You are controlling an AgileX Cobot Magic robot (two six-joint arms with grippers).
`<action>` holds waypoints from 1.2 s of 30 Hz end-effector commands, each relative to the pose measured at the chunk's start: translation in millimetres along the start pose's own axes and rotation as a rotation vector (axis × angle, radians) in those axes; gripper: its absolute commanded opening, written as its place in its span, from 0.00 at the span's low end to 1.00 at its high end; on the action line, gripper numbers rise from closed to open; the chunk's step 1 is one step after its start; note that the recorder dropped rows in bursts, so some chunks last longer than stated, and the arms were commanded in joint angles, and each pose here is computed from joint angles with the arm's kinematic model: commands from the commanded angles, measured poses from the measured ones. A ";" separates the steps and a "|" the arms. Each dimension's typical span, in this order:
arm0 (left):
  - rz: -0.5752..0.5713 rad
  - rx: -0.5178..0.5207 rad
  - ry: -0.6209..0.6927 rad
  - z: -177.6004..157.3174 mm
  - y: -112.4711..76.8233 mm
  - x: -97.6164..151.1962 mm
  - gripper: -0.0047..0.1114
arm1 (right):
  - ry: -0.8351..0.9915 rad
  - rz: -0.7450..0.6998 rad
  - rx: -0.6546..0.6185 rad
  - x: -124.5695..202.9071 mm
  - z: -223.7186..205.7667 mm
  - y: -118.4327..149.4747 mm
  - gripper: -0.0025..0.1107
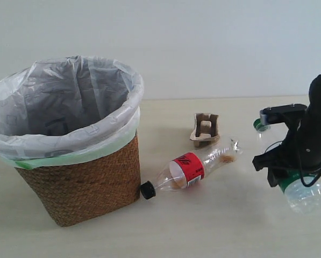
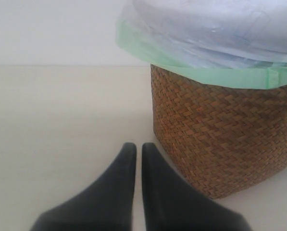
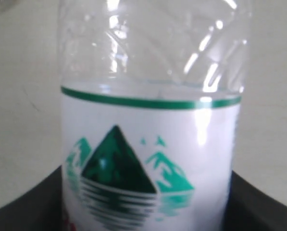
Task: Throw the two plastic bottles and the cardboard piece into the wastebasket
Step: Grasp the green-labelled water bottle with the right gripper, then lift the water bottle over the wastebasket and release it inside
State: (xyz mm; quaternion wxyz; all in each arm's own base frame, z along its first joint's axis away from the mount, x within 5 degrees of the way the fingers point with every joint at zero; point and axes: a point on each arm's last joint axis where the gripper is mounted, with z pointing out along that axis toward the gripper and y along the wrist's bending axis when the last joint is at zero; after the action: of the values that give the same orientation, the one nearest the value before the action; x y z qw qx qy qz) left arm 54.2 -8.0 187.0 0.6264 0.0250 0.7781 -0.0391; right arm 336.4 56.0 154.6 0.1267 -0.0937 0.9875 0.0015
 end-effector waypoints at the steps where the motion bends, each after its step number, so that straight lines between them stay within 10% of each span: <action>1: 0.002 0.008 -0.005 0.0 -0.4 0.6 0.07 | -0.081 0.045 0.017 -6.9 -49.2 -2.3 0.02; 8: 0.002 0.008 -0.005 0.0 -0.4 0.6 0.07 | -0.206 0.041 0.016 -29.8 -153.6 12.6 0.02; 14: 0.002 0.008 -0.005 0.0 -0.4 0.6 0.07 | -0.270 0.085 0.265 -42.7 -224.7 3.0 0.02; 23: 0.002 0.008 -0.005 0.0 -0.4 0.6 0.07 | -0.451 0.160 0.406 -46.0 -273.3 -13.3 0.02; 31: 0.002 0.008 -0.005 0.0 -0.4 0.6 0.07 | -0.364 0.225 0.233 -56.9 -243.4 3.3 0.02; 36: 0.002 0.008 -0.005 0.0 -0.4 0.6 0.07 | -0.287 0.201 -0.060 -62.7 -223.5 57.4 0.02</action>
State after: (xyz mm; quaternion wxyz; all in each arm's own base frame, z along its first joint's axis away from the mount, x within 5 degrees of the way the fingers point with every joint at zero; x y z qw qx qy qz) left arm 54.2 -8.0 187.0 0.6264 0.0250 0.7781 -0.0391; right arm 332.5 83.8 390.5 0.2802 0.0244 0.9592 -0.0303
